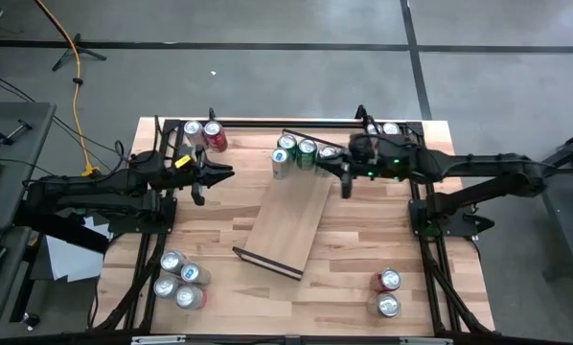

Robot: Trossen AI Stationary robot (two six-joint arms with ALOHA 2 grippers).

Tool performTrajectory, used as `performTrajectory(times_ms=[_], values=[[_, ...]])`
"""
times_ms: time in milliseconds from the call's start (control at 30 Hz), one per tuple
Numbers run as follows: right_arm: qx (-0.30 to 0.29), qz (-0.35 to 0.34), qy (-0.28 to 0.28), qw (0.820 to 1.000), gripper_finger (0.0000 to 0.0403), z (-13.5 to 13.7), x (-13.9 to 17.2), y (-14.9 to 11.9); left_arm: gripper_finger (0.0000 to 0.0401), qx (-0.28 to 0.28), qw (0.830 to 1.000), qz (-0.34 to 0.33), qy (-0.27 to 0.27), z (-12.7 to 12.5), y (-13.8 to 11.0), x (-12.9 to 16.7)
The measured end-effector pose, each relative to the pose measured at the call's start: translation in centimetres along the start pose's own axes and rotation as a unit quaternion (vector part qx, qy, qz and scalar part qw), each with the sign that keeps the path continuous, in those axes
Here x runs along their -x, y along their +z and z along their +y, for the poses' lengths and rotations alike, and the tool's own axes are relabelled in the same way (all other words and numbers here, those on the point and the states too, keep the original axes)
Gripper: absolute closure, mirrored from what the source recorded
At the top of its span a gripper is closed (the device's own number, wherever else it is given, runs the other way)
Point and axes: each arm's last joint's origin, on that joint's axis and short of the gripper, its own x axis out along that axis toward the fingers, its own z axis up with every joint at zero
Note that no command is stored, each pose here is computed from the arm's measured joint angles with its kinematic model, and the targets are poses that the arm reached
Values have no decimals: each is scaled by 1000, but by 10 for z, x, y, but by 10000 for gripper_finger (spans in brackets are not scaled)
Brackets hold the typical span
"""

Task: Place canned beverage on shelf
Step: Put the top blue soda can on the shelf aligned with the other blue soda can

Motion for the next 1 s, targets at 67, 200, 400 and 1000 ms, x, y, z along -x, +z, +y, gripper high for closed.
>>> performTrajectory(times_ms=[67, 200, 400, 1000], values=[[28, 4, 15, 999, 403, 1, 9, 3, 396, 1, 1000, -13, -4, -1, 3, 0], [44, 11, 27, 999, 403, 2, 13, 3, 396, 2, 998, -54, -19, -4, 11, 1], [50, 44, 25, 997, 403, 0, 4, -6, 396, -42, 996, -71, -21, -9, 25, -1], [35, 40, 31, 998, 403, 0, 1, -6, 392, -134, 991, -17, 21, -16, 47, -17]])
